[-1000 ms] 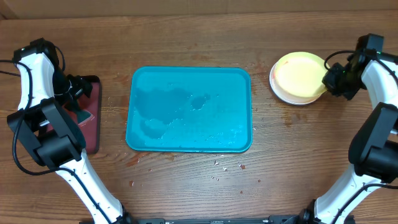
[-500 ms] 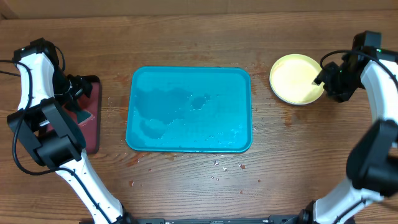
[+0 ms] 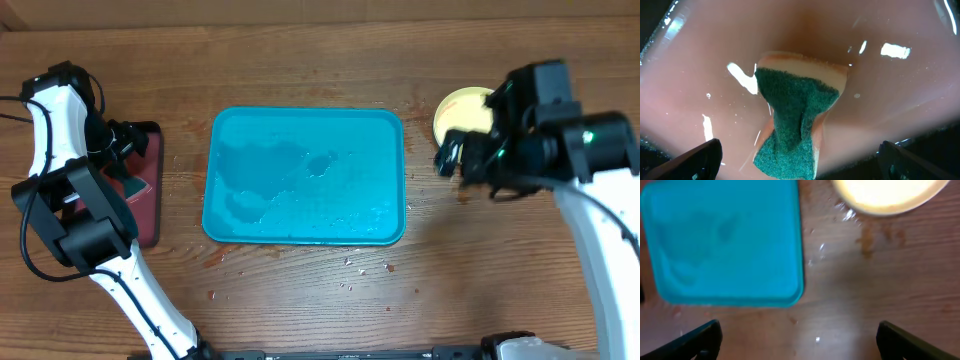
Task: Clean dirty plates on tray and stack at the side
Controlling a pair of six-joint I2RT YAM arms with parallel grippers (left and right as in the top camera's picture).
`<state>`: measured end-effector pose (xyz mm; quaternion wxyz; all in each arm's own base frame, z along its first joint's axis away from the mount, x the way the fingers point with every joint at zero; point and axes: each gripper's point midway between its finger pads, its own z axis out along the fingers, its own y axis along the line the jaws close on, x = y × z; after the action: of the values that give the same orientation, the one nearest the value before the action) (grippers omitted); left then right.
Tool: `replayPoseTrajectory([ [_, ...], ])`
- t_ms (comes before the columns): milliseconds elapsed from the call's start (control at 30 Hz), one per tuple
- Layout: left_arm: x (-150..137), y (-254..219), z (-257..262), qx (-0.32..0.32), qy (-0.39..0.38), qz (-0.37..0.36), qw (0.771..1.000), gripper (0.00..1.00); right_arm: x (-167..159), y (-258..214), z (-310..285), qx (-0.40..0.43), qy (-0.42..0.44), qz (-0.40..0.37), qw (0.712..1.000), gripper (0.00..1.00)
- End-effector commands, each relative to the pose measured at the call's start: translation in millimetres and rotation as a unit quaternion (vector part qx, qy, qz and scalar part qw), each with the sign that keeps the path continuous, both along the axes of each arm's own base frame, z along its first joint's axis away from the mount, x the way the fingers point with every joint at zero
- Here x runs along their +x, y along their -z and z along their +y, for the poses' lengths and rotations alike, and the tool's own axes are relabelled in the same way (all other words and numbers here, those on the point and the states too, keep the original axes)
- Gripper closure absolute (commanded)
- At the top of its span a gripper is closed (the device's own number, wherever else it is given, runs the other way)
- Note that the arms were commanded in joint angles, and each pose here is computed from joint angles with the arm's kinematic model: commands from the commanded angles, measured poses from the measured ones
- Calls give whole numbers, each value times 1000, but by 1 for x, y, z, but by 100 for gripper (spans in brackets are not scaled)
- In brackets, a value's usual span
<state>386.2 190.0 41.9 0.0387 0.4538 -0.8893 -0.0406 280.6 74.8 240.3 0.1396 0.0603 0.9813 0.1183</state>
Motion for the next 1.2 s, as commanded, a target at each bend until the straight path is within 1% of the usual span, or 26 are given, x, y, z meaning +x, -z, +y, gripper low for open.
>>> replayPoseTrajectory([
  [0,8,-18,1,7,2,-25,1000,0,-29,-13,20,11,-45,-1,999,0],
  [133,8,-18,1,7,2,-25,1000,0,-56,-8,27,10,-70,44,997,0],
  [300,8,-18,1,7,2,-25,1000,0,-56,-8,28,10,-71,43,996,0],
  [567,8,-18,1,7,2,-25,1000,0,-69,-5,25,5,-70,71,995,0],
  [700,8,-18,1,7,2,-25,1000,0,-58,-8,30,16,-72,49,996,0],
  [867,8,-18,1,7,2,-25,1000,0,-54,-12,28,11,-71,29,997,0],
  [1033,8,-18,1,7,2,-25,1000,0,-48,-24,26,8,-88,-38,995,0],
  [1167,8,-18,1,7,2,-25,1000,0,-56,-25,21,22,-83,-104,991,0],
])
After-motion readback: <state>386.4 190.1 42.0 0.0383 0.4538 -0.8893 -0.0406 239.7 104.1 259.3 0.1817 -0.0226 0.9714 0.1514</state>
